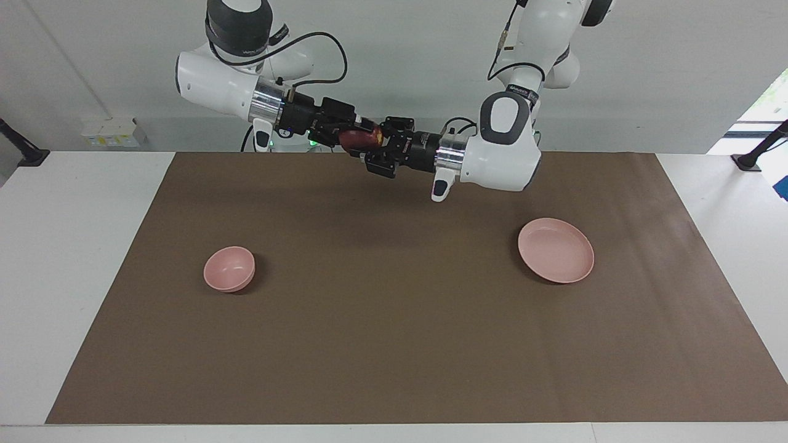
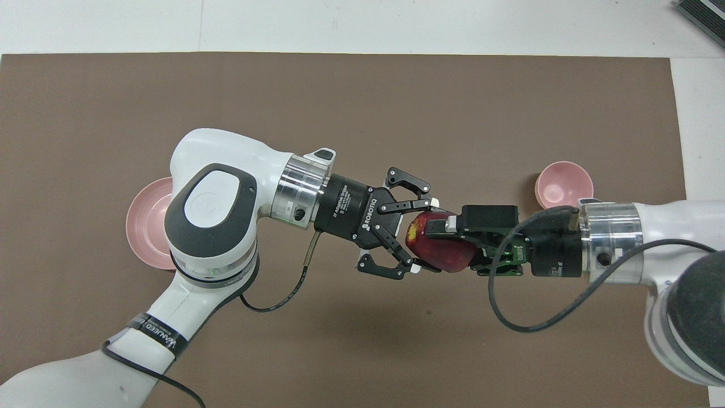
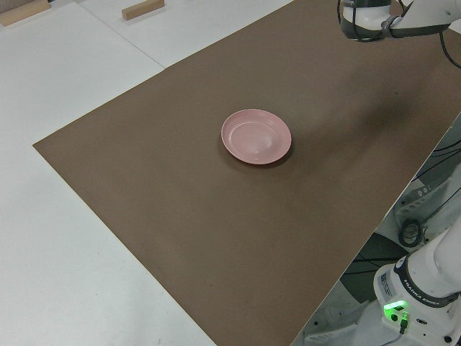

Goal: Move apple from plate to bowl
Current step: 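Close the right gripper on the apple held by the left gripper, then open the left gripper while the right gripper pulls the apple away, then lower the apple into the small cup while the left gripper withdraws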

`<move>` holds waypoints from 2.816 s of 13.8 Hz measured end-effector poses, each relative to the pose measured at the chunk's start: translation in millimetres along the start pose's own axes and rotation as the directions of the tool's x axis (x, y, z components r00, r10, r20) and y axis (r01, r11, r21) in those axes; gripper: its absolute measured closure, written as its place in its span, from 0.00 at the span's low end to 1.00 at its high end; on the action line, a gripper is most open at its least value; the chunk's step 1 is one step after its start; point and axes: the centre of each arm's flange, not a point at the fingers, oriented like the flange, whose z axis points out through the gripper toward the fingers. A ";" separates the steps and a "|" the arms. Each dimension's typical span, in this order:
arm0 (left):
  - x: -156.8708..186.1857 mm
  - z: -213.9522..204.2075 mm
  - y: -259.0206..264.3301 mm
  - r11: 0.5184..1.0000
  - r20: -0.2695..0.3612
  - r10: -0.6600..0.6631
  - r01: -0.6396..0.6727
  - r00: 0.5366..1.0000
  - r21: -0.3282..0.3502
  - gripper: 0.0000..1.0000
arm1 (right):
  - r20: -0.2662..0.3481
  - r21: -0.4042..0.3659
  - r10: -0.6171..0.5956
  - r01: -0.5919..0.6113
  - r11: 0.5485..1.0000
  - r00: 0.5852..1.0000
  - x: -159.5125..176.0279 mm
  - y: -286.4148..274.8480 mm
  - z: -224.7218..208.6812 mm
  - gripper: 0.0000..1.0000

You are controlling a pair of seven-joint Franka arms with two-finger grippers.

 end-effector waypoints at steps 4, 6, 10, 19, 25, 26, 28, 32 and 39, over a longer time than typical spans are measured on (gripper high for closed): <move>3.5 1.7 -1.5 1.000 0.001 -0.008 0.008 1.000 0.006 0.29 | 0.004 -0.020 0.013 -0.013 1.000 1.000 -0.7 1.4 0.7 0.10; 6.3 4.6 -3.0 1.000 -0.004 -0.010 0.010 1.000 0.012 0.29 | 0.008 -0.048 0.017 -0.017 0.999 1.000 -1.7 2.3 0.5 0.10; 10.8 9.3 -6.3 0.999 -0.059 0.007 -0.005 0.998 0.042 0.12 | 0.014 -0.119 0.007 -0.005 0.993 1.000 1.5 12.4 -9.7 0.10; 42.6 -33.0 -10.0 0.979 -0.410 0.155 -0.086 0.899 0.183 0.00 | -0.039 -0.573 -0.164 0.112 0.812 0.986 49.6 70.5 -74.7 0.10; 72.0 -74.4 -15.6 0.823 -0.575 0.529 -0.213 0.624 0.527 0.00 | 0.049 -0.840 -0.334 0.219 0.496 0.941 113.8 113.8 -100.9 0.10; 76.2 -83.9 -16.3 0.788 -0.579 0.576 -0.206 0.577 0.580 0.00 | 0.064 -0.867 -0.355 0.228 0.442 0.933 123.5 117.2 -99.0 0.10; 81.8 -108.9 -20.6 0.687 -0.529 0.679 -0.188 0.509 0.702 0.00 | 0.130 -0.922 -0.398 0.259 0.289 0.908 142.8 125.5 -92.8 0.10; 81.8 -184.8 -28.0 0.475 -0.371 0.830 -0.179 0.417 0.862 0.00 | 0.269 -0.950 -0.433 0.311 0.028 0.860 176.0 143.5 -82.2 0.10; 47.5 -263.8 -43.0 0.341 -0.290 0.896 -0.102 0.337 0.935 0.00 | 0.280 -0.956 -0.429 0.289 -0.045 0.859 201.7 150.8 -74.6 0.10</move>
